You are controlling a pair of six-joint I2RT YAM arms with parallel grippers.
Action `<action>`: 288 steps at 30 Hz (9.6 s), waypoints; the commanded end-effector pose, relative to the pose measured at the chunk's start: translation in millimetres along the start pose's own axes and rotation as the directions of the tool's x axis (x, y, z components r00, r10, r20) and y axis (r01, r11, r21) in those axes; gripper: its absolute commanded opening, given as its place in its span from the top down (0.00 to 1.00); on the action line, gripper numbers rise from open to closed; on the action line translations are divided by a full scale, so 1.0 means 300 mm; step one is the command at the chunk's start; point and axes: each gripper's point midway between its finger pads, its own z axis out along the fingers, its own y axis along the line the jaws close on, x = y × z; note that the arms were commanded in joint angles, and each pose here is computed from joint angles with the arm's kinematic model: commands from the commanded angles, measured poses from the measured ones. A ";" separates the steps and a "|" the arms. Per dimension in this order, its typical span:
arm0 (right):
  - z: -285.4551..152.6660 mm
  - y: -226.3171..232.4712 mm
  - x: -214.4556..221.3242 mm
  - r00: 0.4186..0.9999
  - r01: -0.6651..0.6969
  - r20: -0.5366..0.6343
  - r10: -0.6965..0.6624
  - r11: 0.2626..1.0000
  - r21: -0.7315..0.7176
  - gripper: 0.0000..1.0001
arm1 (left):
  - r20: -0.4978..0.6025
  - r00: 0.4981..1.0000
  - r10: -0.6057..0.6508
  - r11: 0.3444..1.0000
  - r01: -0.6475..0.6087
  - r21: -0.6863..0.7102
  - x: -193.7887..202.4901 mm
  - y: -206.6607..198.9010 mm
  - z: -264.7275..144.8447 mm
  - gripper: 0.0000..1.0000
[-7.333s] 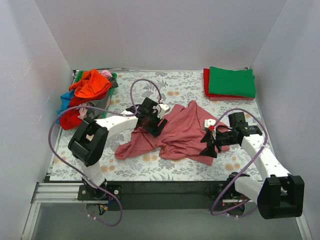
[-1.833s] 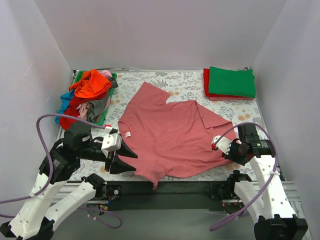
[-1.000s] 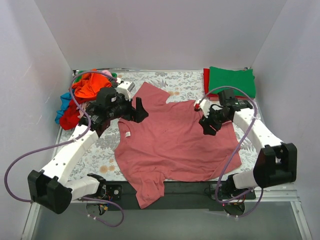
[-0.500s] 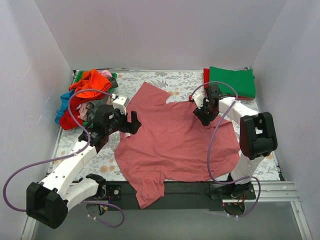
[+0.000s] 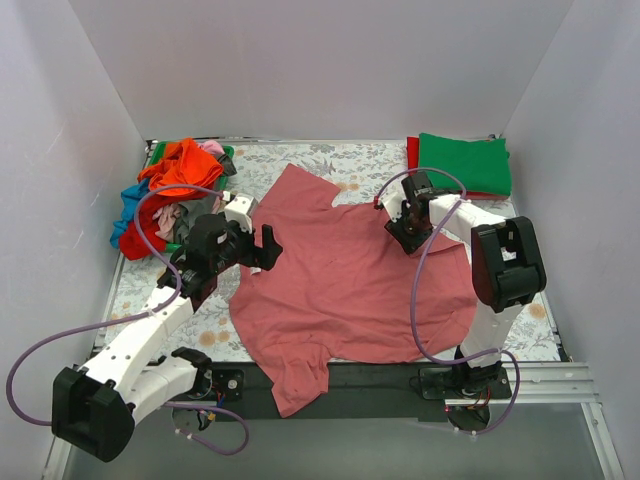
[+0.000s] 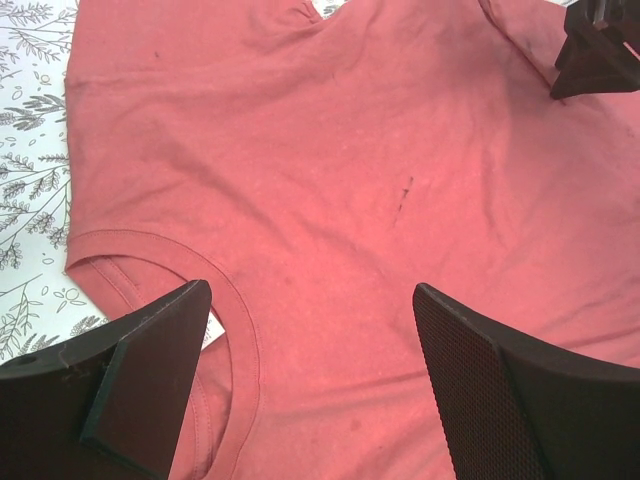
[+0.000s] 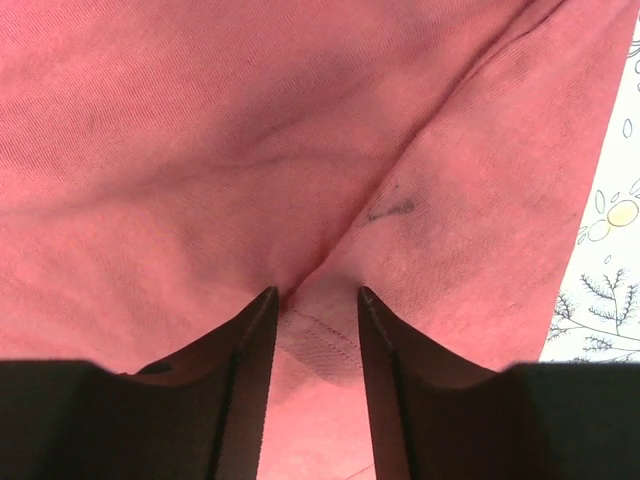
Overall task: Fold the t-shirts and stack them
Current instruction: Flatten the tshirt out
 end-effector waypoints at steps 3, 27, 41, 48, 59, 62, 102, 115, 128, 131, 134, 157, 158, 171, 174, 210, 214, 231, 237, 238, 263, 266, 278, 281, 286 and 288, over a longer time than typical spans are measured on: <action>-0.016 -0.029 -0.036 1.000 -0.004 0.018 0.004 0.999 0.040 0.62 | 0.052 0.998 0.020 1.000 -0.020 -0.016 -0.034 0.005 -0.016 0.18; -0.078 -0.037 -0.094 0.996 -0.002 0.090 0.000 1.000 0.028 0.89 | 0.021 1.000 0.011 0.999 -0.010 -0.045 -0.002 0.027 0.003 0.18; -0.005 -0.027 -0.042 1.000 -0.019 0.019 0.018 1.000 0.007 0.87 | 0.019 1.000 0.011 0.998 -0.010 -0.056 0.001 0.034 0.003 0.18; -0.057 -0.048 -0.070 0.998 -0.013 0.055 0.011 0.999 0.045 0.99 | 0.021 1.000 0.010 0.998 -0.009 -0.059 -0.002 0.036 0.001 0.18; -0.158 -0.118 -0.111 0.991 -0.023 0.135 0.012 0.997 0.080 0.99 | 0.020 1.000 0.011 0.998 -0.009 -0.059 0.002 0.036 0.002 0.18; -0.174 -0.136 -0.123 0.989 -0.020 0.148 0.007 0.996 0.089 0.99 | 0.020 1.000 0.012 0.998 -0.011 -0.061 0.001 0.037 0.002 0.18; 0.021 0.004 0.003 0.999 0.015 -0.036 -0.017 0.999 -0.045 0.75 | -0.021 0.995 -0.092 0.994 0.091 -0.056 -0.018 0.112 0.128 0.19; -0.152 -0.117 -0.114 0.995 0.029 0.094 -0.038 0.995 0.093 0.99 | -0.016 0.995 -0.097 0.994 0.096 -0.048 -0.031 0.112 0.142 0.19; -0.195 -0.208 -0.155 0.986 0.005 0.169 -0.012 0.999 0.044 0.99 | -0.044 0.980 -0.194 0.981 0.194 0.000 -0.161 0.163 0.311 0.21; -0.130 -0.156 -0.113 0.991 0.003 0.136 0.001 1.000 -0.029 0.99 | -0.071 0.974 -0.215 0.976 0.216 0.008 -0.137 0.163 0.339 0.22; -0.064 -0.105 -0.059 0.995 -0.012 0.093 0.021 0.995 -0.101 0.99 | -0.091 0.970 -0.225 0.974 0.226 0.000 -0.103 0.169 0.340 0.22; -0.028 -0.103 -0.019 0.999 -0.023 0.044 0.027 0.995 -0.095 0.65 | -0.104 0.975 -0.196 0.980 0.194 -0.031 -0.008 0.160 0.233 0.22; -0.029 -0.104 -0.017 0.999 -0.024 0.042 0.028 0.995 -0.093 0.65 | -0.104 0.975 -0.195 0.981 0.193 -0.029 -0.007 0.159 0.233 0.22; -0.056 -0.130 -0.023 0.999 -0.011 0.046 0.013 0.999 -0.051 0.97 | -0.100 0.976 -0.195 0.981 0.193 -0.027 -0.006 0.157 0.230 0.22; -0.083 -0.137 -0.043 0.998 -0.005 0.068 0.007 0.999 -0.038 0.99 | -0.099 0.976 -0.193 0.981 0.191 -0.028 -0.007 0.158 0.230 0.22; -0.324 -0.277 -0.222 0.963 0.004 0.268 -0.034 0.994 0.110 0.99 | -0.148 0.949 -0.277 0.949 0.245 -0.199 -0.182 0.536 0.953 0.45; -0.320 -0.268 -0.217 0.961 -0.003 0.276 -0.022 0.996 0.091 0.99 | -0.144 0.955 -0.259 0.941 0.216 -0.261 -0.165 0.600 1.007 0.45; -0.293 -0.236 -0.182 0.955 -0.042 0.294 0.037 0.999 0.009 0.99 | -0.297 0.910 -0.291 0.948 0.232 -0.219 0.000 0.516 0.956 0.70; -0.297 -0.207 -0.154 0.955 -0.051 0.293 0.051 0.999 -0.008 0.99 | -0.312 0.908 -0.278 0.945 0.202 -0.256 0.019 0.516 0.875 0.89; -0.299 -0.202 -0.153 0.954 -0.049 0.295 0.049 0.999 -0.009 0.99 | -0.313 0.909 -0.275 0.946 0.199 -0.254 0.021 0.512 0.866 0.92; -0.312 -0.121 -0.046 0.953 -0.066 0.294 0.068 0.998 -0.017 0.99 | -0.293 0.916 -0.276 0.949 0.211 -0.234 0.121 0.395 0.551 1.00; -0.310 -0.124 -0.048 0.953 -0.068 0.294 0.070 0.998 -0.018 0.99 | -0.222 0.939 -0.262 0.947 0.206 -0.246 0.068 0.403 0.529 0.94; -0.298 -0.123 -0.054 0.953 -0.069 0.293 0.075 0.997 -0.030 0.99 | -0.078 0.966 -0.247 0.947 0.223 -0.230 -0.090 0.406 0.502 0.59; -0.296 -0.124 -0.052 0.953 -0.072 0.292 0.078 0.997 -0.031 0.99 | -0.070 0.969 -0.239 0.950 0.218 -0.224 -0.109 0.412 0.513 0.53; -0.294 -0.126 -0.052 0.954 -0.073 0.290 0.078 0.997 -0.030 0.99 | -0.064 0.970 -0.236 0.949 0.216 -0.228 -0.134 0.433 0.536 0.47; -0.294 -0.126 -0.054 0.954 -0.074 0.290 0.080 0.997 -0.032 0.99 | -0.062 0.968 -0.243 0.948 0.223 -0.225 -0.143 0.445 0.553 0.45</action>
